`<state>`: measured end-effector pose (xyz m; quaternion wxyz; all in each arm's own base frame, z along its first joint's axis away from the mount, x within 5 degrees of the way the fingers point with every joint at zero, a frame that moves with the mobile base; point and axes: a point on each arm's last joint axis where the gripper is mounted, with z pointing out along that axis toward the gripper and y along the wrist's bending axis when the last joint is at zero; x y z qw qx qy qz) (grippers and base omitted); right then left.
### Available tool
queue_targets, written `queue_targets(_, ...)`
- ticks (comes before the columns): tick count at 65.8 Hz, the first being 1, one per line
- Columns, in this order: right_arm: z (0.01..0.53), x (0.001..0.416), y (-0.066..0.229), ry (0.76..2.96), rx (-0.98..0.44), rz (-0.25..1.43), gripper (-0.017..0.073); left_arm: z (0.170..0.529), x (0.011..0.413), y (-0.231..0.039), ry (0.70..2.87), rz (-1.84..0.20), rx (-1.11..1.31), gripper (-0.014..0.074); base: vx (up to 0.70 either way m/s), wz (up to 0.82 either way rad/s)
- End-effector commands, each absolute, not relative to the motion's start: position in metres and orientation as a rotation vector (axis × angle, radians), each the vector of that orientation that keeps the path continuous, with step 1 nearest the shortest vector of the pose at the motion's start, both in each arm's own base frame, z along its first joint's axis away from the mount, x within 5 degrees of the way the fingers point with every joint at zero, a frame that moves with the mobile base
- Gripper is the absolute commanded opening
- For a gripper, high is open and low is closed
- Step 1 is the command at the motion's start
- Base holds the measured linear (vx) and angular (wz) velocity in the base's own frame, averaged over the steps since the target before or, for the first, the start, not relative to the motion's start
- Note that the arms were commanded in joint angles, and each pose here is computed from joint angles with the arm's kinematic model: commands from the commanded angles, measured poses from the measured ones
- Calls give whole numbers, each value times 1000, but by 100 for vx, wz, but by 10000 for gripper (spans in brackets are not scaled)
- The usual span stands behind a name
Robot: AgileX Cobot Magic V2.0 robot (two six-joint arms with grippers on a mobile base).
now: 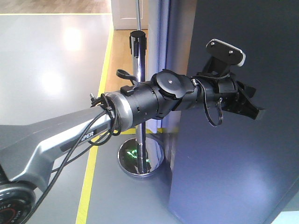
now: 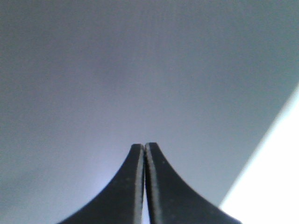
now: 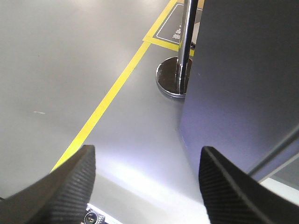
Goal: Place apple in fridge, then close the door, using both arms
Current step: 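Push the fridge door closed with the left gripper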
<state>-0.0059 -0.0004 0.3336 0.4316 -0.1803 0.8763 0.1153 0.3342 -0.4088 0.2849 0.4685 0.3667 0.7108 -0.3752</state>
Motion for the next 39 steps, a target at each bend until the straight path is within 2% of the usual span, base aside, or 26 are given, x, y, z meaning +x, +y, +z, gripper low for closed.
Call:
queue_targets(1, 339, -5, 0, 2184, -443, 281, 452, 343, 325, -397, 1641, -935, 827, -6, 0, 0)
queue_targets(15, 339, -5, 0, 2184, -443, 282, 452, 361, 315, -383, 1733, -880, 854, -6, 0, 0)
queue_targets(30, 339, -5, 0, 2184, -443, 282, 452, 385, 306, -353, 1839, -655, 860, -6, 0, 0)
queue_targets(39, 339, -5, 0, 2184, -443, 282, 452, 381, 294, -332, 1881, -569, 878, -6, 0, 0)
